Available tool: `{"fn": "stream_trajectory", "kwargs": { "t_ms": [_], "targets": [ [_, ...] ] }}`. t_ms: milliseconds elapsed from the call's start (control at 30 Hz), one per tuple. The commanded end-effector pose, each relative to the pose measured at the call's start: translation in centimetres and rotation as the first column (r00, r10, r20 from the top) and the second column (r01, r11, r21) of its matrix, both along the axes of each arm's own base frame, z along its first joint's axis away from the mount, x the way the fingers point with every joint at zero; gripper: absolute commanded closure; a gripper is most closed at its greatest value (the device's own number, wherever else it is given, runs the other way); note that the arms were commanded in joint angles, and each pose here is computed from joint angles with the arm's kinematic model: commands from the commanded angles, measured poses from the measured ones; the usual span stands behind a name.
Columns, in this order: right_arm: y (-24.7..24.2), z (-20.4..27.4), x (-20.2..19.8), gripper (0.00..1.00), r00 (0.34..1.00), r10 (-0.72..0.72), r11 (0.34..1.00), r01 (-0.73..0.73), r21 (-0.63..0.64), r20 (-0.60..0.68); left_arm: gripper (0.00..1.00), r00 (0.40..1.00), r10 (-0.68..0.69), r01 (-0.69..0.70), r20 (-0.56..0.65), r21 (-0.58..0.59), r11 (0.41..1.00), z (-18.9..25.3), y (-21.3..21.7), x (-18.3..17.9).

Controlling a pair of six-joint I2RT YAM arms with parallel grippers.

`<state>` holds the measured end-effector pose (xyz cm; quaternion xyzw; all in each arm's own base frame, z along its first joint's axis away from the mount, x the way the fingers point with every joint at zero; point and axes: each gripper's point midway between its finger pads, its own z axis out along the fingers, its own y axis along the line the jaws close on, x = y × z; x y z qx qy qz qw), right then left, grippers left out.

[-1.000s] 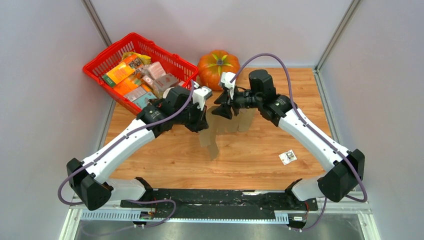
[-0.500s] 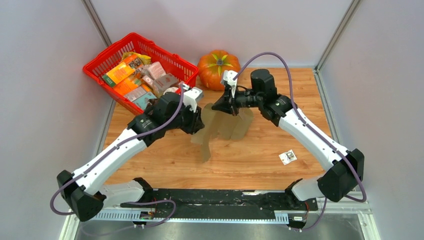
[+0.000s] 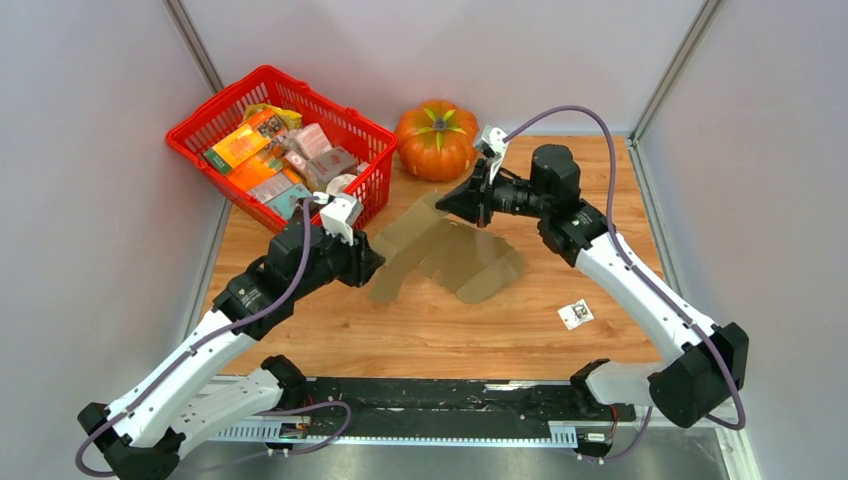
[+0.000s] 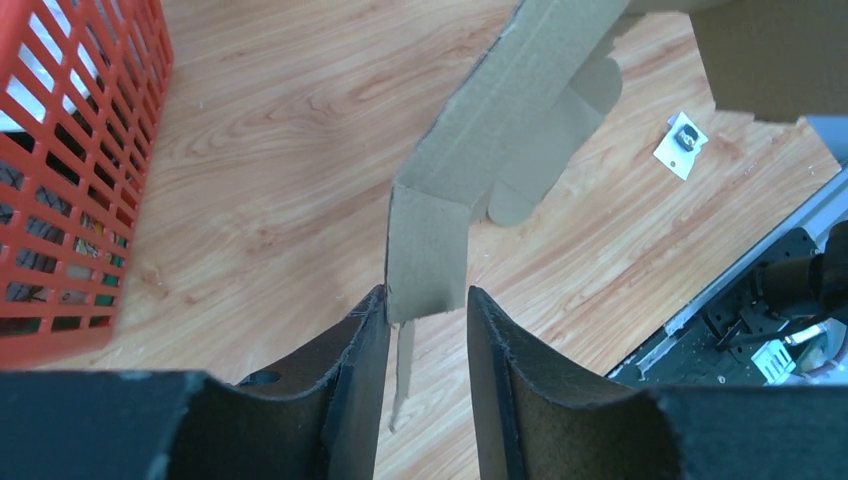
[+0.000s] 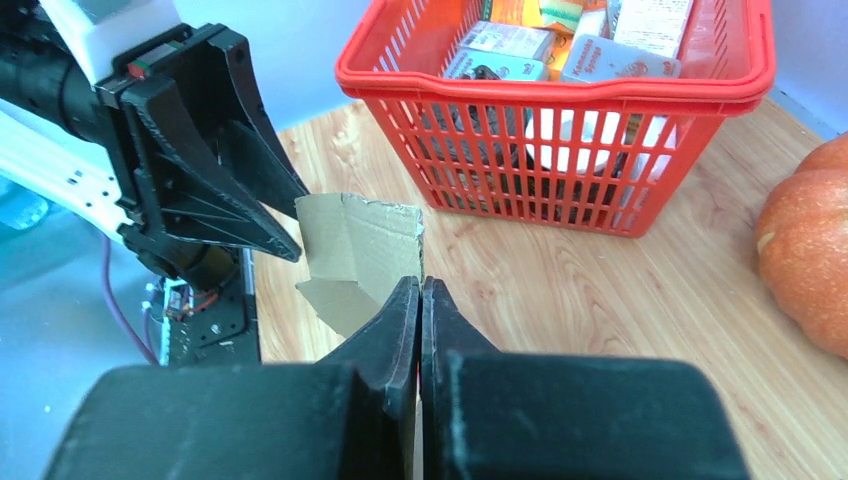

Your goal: Fold the paper box

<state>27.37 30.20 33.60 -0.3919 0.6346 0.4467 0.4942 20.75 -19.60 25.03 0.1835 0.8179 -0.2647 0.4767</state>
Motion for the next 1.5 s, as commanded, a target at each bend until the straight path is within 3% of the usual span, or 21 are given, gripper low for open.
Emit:
{"fn": "stream_trajectory", "kwargs": {
  "t_ms": [0, 233, 333, 367, 400, 433, 467, 500, 667, 833, 1100, 1233, 1467],
  "targets": [
    [-0.2, 3.2, -1.1, 1.00, 1.000, -0.015, 0.990, 0.015, 0.143, -0.003, 0.60, 0.999, 0.029, -0.025, 0.045, -0.081, 0.996, 2.0, -0.2, 0.5],
    [-0.7, 2.9, -2.8, 1.00, 1.000, 0.013, 0.984, -0.008, 0.180, -0.026, 0.63, 0.996, 0.043, -0.033, 0.075, -0.124, 0.992, 3.2, 0.0, 0.6],
    [-1.2, 3.1, -3.3, 1.00, 1.000, 0.007, 0.980, -0.001, 0.199, -0.029, 0.74, 0.995, 0.016, -0.002, 0.098, -0.145, 0.989, 3.9, -0.3, 0.3],
    [-1.3, 3.2, -3.3, 1.00, 1.000, 0.005, 0.979, 0.002, 0.204, -0.031, 0.83, 0.994, 0.004, 0.014, 0.113, -0.153, 0.988, 4.3, -0.5, 0.3],
    [-1.7, 3.2, -2.9, 0.96, 0.999, -0.025, 0.978, 0.033, 0.205, -0.043, 0.91, 0.991, -0.013, 0.032, 0.130, -0.143, 0.989, 4.4, -0.6, 0.2],
    [-1.9, 2.9, -2.5, 0.84, 0.997, -0.051, 0.979, 0.062, 0.195, -0.061, 1.00, 0.990, -0.020, 0.039, 0.141, -0.136, 0.990, 4.5, -0.5, 0.2],
    [-2.2, 3.3, -1.9, 0.68, 0.995, -0.077, 0.978, 0.087, 0.189, -0.064, 1.00, 0.989, -0.023, 0.040, 0.144, -0.117, 0.992, 4.4, -0.4, 0.2],
    [-2.8, 2.5, -1.1, 0.40, 0.991, -0.107, 0.981, 0.119, 0.153, -0.085, 1.00, 0.985, -0.030, 0.047, 0.169, -0.097, 0.994, 4.8, -0.3, 0.3],
    [-3.8, 1.4, 1.2, 0.19, 0.981, -0.178, 0.983, 0.174, -0.050, -0.079, 1.00, 0.963, -0.136, 0.143, 0.232, -0.011, 0.990, 6.3, -0.6, -0.3],
    [-1.8, 2.9, -1.4, 0.20, 0.995, 0.047, 0.992, -0.035, -0.125, 0.093, 1.00, 0.945, -0.244, 0.232, 0.216, 0.079, 0.969, 6.0, -1.4, -0.6],
    [0.5, 3.8, -5.7, 0.23, 0.965, 0.218, 0.971, -0.200, -0.127, 0.144, 1.00, 0.942, -0.273, 0.250, 0.197, 0.137, 0.959, 6.8, -1.8, 0.2],
    [1.5, 2.6, -6.2, 0.25, 0.972, 0.206, 0.968, -0.184, -0.173, 0.116, 1.00, 0.944, -0.266, 0.244, 0.196, 0.133, 0.961, 7.0, -1.9, 0.4],
    [3.8, 0.5, -4.3, 0.38, 0.998, -0.030, 0.970, 0.042, -0.240, 0.053, 1.00, 0.957, -0.243, 0.225, 0.160, 0.119, 0.967, 6.8, -2.1, 0.7]
  ]
}}
